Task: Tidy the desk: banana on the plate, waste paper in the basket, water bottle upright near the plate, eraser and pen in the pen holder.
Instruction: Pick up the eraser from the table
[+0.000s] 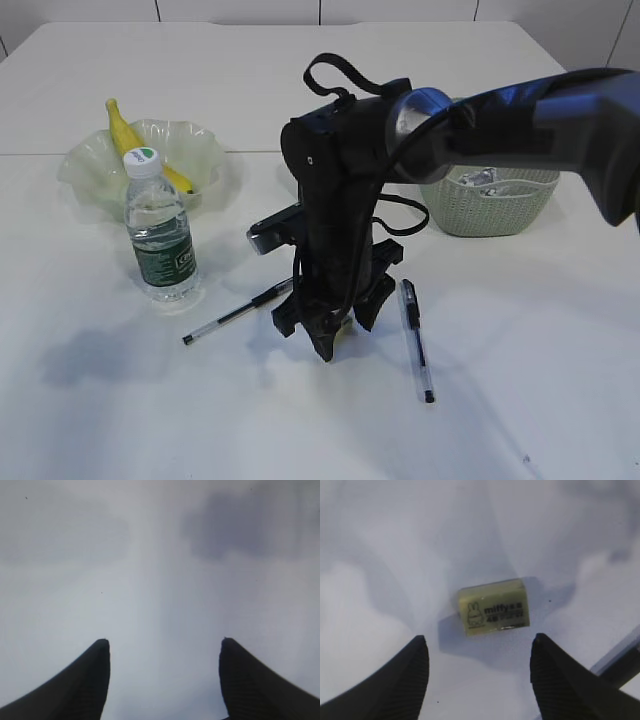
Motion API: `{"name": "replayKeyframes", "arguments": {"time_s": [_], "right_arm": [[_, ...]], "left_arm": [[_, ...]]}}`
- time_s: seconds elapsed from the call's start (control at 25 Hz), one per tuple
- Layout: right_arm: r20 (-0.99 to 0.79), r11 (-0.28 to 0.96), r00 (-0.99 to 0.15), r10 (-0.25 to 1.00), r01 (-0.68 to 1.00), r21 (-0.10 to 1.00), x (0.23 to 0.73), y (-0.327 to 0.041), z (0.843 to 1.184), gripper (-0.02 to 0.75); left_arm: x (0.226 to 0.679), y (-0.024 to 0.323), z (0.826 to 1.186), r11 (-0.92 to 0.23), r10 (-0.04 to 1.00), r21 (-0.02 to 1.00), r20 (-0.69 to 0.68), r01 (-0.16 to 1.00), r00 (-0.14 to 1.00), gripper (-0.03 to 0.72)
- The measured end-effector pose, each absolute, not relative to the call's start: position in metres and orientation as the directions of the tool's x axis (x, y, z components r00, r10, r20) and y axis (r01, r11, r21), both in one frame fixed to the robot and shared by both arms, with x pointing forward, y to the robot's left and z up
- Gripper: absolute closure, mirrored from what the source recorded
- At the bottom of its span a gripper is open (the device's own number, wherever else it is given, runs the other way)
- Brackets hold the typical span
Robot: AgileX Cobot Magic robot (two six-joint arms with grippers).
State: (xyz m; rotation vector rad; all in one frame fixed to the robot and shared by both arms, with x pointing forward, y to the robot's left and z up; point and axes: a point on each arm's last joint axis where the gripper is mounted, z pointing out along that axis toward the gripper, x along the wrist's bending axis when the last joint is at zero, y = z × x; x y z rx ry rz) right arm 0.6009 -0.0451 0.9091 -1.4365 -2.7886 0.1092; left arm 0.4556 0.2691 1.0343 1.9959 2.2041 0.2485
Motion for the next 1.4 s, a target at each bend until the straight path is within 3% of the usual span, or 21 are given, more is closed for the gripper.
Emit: {"name": "replayKeyframes", "arguments": {"time_s": [0.88, 1.0, 1.2, 1.4], "right_arm": [[-0.029, 0.581, -0.582, 0.813, 0.813, -0.027, 0.6064, -0.0412, 0.8967, 0.267], [-0.027, 0.58, -0.581, 0.814, 0.814, -0.027, 0.6063, -0.041, 0.8967, 0.309], [-0.025, 0.58, -0.58, 0.814, 0.814, -0.027, 0.6062, -0.0409, 0.8967, 0.457], [-0.025, 0.58, -0.58, 0.814, 0.814, -0.027, 0.6062, -0.0409, 0.8967, 0.5]], "left_arm": [[0.4556, 0.2691, 1.0343, 0.097, 0.995, 0.227, -0.005, 0.969, -0.098, 0.225], [0.4556, 0.2691, 1.0342, 0.097, 0.995, 0.227, -0.005, 0.969, -0.098, 0.225], [0.4554, 0.2692, 1.0342, 0.097, 0.995, 0.225, -0.005, 0.969, -0.098, 0.232], [0.4554, 0.2692, 1.0342, 0.097, 0.995, 0.225, -0.005, 0.97, -0.098, 0.238]]}}
